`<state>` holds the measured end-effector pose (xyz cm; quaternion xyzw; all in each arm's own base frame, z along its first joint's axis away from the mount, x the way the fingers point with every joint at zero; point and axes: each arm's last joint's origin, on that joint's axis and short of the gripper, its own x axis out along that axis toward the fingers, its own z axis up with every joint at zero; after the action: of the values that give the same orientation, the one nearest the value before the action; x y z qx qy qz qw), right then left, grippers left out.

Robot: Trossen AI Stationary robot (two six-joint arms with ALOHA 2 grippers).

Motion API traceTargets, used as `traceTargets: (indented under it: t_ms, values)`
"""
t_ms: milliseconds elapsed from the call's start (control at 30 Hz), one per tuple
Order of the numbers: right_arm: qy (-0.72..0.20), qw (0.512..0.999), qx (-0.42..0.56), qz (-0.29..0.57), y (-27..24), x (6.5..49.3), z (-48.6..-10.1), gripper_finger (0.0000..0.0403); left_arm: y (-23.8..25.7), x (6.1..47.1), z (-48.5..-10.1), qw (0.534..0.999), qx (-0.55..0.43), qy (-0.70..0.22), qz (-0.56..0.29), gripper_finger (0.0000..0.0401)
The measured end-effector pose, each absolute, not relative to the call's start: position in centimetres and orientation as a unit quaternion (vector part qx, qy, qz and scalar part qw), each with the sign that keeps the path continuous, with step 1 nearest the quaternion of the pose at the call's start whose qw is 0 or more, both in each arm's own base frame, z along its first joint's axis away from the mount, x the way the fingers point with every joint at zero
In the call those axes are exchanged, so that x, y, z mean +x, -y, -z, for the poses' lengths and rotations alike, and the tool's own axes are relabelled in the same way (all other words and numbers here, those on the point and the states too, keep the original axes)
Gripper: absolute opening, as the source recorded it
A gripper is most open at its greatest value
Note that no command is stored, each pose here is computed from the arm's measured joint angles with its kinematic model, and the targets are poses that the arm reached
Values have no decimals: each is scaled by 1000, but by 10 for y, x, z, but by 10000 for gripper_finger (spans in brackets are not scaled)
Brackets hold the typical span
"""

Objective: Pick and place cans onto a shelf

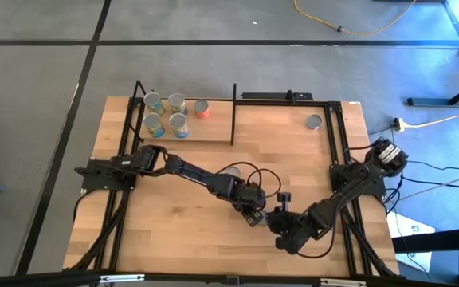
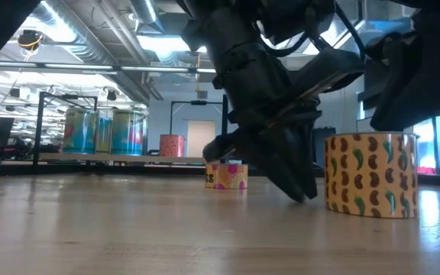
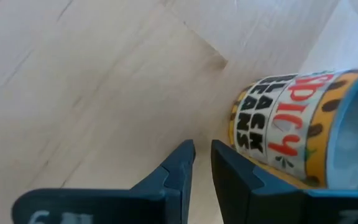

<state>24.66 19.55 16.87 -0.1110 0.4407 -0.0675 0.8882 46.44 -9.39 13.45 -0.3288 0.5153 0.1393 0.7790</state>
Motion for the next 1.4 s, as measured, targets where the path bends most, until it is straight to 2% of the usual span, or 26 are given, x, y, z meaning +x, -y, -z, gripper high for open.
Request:
traceTargets:
  t_ms: [133,233,433,900,1400]
  values:
    - [-441,893,-71,57,-188,248,-183,62,93,462,-137,787,-306,-515,-149,55]
    - [-450,892,3,51,-179,251,-194,62,92,461,-138,791,-294,-513,-156,55]
    - [-489,865,104,51,-159,261,-195,62,90,459,-142,791,-287,-514,-165,55]
    - [-529,837,132,35,-133,274,-189,62,90,446,-153,776,-268,-538,-190,55]
    - [-558,817,147,15,-124,284,-177,62,90,442,-174,794,-258,-511,-204,55]
